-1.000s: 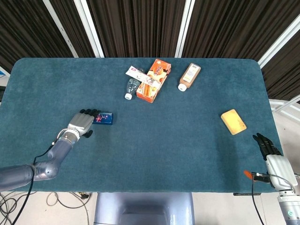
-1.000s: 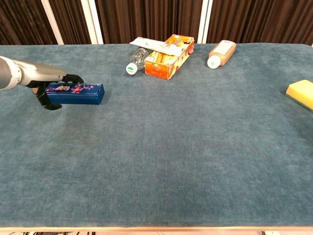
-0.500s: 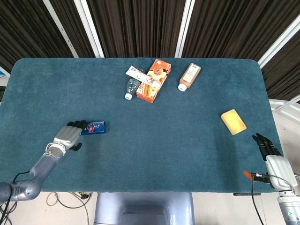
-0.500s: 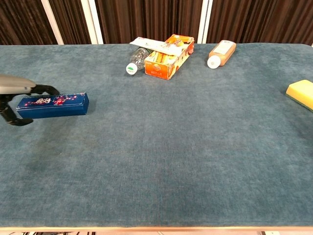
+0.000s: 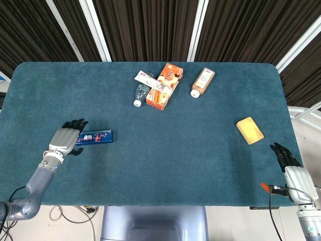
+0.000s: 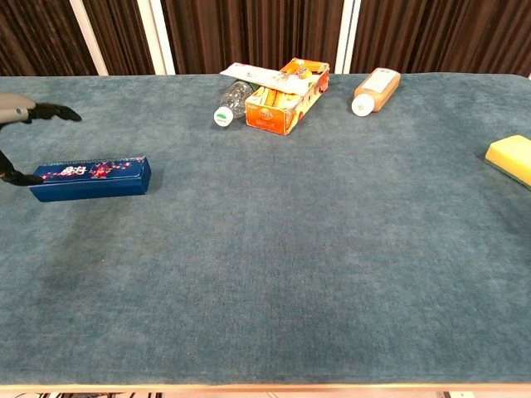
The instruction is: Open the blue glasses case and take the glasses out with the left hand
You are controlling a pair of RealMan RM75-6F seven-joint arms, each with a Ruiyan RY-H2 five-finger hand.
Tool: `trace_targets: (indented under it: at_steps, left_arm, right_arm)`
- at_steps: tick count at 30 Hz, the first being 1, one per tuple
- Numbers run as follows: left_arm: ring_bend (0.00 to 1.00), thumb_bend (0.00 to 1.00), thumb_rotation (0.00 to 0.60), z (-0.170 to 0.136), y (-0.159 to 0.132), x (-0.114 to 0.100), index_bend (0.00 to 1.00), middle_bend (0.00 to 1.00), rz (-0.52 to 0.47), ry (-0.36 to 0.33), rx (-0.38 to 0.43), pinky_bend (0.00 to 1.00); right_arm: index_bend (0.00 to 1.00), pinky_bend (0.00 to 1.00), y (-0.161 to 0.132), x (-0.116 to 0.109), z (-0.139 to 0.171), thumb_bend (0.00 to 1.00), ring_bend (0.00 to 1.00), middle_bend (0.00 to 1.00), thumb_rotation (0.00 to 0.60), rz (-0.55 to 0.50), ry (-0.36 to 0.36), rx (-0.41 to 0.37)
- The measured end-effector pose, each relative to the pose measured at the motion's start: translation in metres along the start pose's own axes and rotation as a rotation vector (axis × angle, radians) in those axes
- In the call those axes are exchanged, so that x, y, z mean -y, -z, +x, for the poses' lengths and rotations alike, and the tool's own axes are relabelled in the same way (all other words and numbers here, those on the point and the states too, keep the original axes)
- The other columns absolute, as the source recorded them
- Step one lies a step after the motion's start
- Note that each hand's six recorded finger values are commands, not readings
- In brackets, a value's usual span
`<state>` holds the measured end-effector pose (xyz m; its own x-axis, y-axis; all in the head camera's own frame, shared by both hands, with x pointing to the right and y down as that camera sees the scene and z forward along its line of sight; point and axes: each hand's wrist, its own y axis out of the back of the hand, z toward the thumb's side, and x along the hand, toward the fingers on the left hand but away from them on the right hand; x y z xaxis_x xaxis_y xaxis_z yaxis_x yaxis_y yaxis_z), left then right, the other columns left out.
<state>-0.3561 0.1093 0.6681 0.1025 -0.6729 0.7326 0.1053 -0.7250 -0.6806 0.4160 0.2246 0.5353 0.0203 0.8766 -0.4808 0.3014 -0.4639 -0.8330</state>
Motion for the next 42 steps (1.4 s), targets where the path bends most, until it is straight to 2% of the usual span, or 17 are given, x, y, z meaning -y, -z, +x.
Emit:
trace_targets:
  at_steps: [9,18,32,42]
  left_arm:
    - [0.0,0.28,0.6,0.002,0.002,0.005,0.0,0.22,0.009,-0.026,-0.059,0.1]
    - [0.0,0.34,0.6,0.016,-0.001,0.011,0.0,0.24,0.025,-0.014,-0.082,0.1]
    - [0.0,0.36,0.6,0.029,-0.017,0.017,0.0,0.24,0.051,0.003,-0.056,0.1]
    - [0.0,0.36,0.6,0.03,-0.019,0.02,0.0,0.24,0.05,0.013,-0.056,0.1]
  right_arm:
    - [0.0,0.19,0.0,0.0,0.0,0.13,0.0,0.0,0.6,0.001,0.0,-0.003]
    - [0.0,0.19,0.0,0.0,0.0,0.13,0.0,0.0,0.6,-0.004,0.0,0.0]
    - [0.0,0.19,0.0,0.0,0.0,0.13,0.0,0.0,0.6,-0.006,0.001,0.001]
    - [0.0,0.19,0.0,0.0,0.0,0.13,0.0,0.0,0.6,-0.003,0.002,-0.001]
